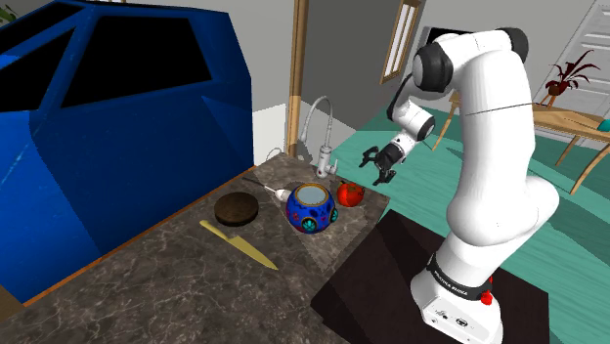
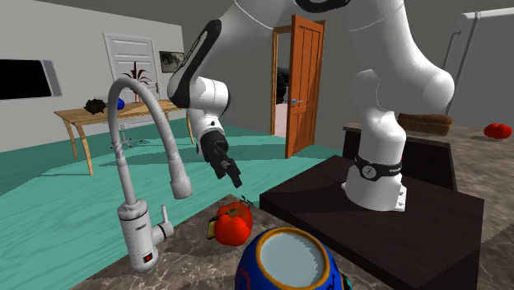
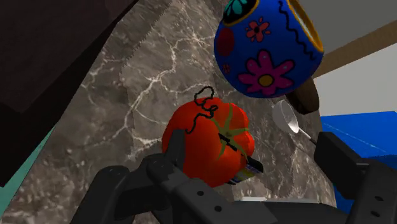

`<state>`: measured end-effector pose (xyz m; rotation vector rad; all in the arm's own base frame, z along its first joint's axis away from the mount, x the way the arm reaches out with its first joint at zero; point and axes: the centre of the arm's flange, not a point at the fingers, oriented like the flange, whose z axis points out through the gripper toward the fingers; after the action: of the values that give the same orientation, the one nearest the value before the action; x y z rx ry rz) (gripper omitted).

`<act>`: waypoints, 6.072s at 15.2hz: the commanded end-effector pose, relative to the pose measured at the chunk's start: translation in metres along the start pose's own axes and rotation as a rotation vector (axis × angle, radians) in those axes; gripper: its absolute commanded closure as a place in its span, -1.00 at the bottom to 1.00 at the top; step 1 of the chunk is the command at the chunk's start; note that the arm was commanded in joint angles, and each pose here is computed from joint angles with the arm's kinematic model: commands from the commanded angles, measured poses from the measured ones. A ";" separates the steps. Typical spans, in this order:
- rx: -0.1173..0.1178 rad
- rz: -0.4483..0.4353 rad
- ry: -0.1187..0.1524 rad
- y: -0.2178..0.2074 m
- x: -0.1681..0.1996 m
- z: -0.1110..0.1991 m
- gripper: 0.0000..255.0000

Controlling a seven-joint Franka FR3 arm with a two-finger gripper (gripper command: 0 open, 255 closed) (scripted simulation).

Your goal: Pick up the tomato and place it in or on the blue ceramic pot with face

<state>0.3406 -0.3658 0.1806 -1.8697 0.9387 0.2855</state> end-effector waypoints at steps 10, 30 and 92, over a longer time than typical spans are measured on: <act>0.143 0.114 -0.042 0.059 0.023 0.069 -1.00; 0.143 0.114 -0.042 0.055 0.020 0.070 1.00; 0.143 0.114 -0.042 -0.158 -0.172 0.146 1.00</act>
<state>0.3674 -0.1253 0.3168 -1.6775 1.0128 0.3176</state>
